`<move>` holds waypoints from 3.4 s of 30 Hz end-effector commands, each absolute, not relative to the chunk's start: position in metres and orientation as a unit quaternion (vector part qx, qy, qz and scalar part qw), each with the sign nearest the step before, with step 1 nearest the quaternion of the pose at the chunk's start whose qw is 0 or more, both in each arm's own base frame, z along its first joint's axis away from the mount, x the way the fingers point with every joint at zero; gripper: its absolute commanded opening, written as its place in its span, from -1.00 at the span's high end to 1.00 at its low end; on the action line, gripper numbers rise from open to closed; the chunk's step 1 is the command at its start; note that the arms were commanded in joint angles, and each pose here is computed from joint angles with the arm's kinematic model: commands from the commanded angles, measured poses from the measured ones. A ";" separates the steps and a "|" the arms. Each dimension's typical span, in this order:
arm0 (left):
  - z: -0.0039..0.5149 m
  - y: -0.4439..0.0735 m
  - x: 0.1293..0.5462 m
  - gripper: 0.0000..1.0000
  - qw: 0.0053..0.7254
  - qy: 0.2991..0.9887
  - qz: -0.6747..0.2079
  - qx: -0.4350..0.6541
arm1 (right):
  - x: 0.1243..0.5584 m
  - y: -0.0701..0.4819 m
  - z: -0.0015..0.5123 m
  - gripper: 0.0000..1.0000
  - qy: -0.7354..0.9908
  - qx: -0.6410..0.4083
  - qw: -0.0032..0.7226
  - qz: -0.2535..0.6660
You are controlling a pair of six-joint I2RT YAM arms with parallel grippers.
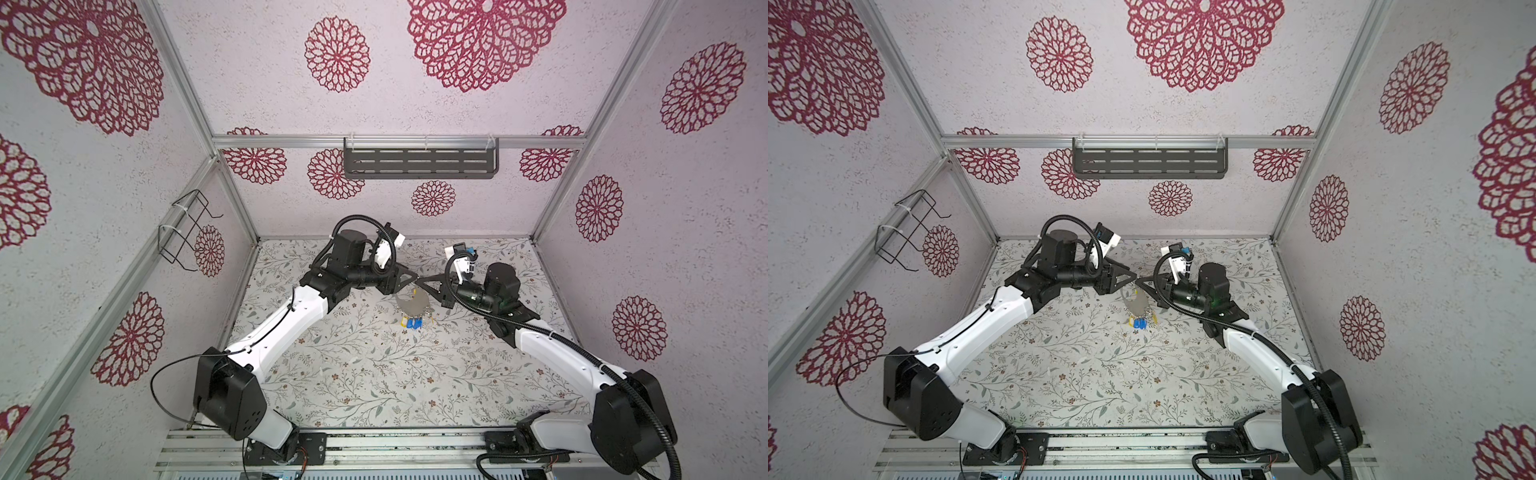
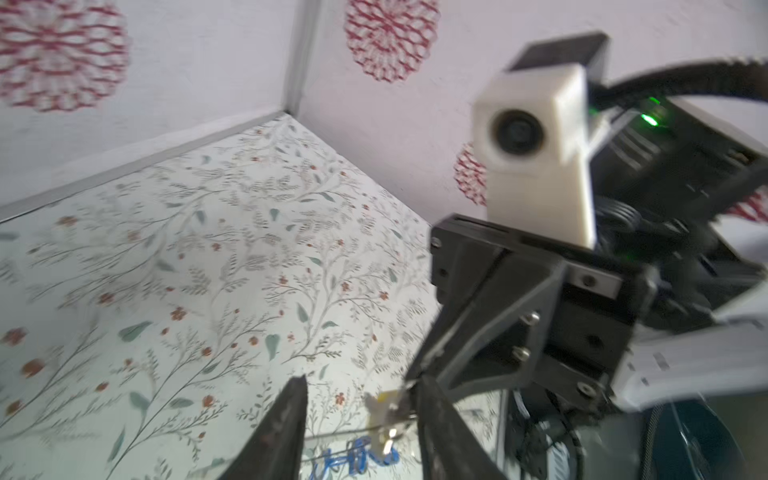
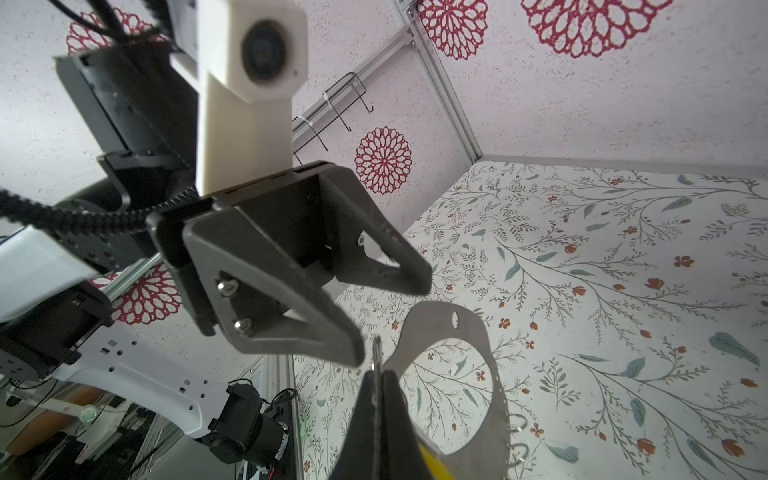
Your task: Remove the keys from the keyring
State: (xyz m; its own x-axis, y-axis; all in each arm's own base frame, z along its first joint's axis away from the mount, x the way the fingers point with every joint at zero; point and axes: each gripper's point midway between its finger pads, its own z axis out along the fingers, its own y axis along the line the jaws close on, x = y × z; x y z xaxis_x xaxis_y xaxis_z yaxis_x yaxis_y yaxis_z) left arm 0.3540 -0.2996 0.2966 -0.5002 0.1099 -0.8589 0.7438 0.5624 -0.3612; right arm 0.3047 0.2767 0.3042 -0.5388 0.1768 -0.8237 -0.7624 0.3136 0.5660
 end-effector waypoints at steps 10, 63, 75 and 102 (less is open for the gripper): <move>0.351 -0.239 0.371 0.21 0.513 0.668 -0.530 0.102 | 0.307 0.256 0.374 1.00 0.588 -0.163 0.548 0.571; 0.346 -0.332 0.342 1.00 0.426 0.652 -0.582 0.233 | 0.306 0.268 0.370 1.00 0.576 -0.152 0.518 0.614; 0.342 -0.329 0.316 1.00 0.346 0.689 -0.536 0.344 | 0.304 0.258 0.349 0.35 0.669 -0.222 0.477 0.526; 0.337 -0.335 0.302 1.00 0.277 0.710 -0.520 0.385 | 0.281 0.269 0.339 0.40 0.658 -0.284 0.406 0.567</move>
State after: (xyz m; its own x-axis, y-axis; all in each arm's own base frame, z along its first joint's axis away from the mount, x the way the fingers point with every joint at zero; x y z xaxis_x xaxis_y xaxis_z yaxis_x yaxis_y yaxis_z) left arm 0.3075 -0.3316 0.3238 -0.5895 0.2608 -0.7645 0.8076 0.2118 -0.5504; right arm 0.2835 0.2690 0.3251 -0.5609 0.0882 -0.8232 -0.7980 0.2069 0.5660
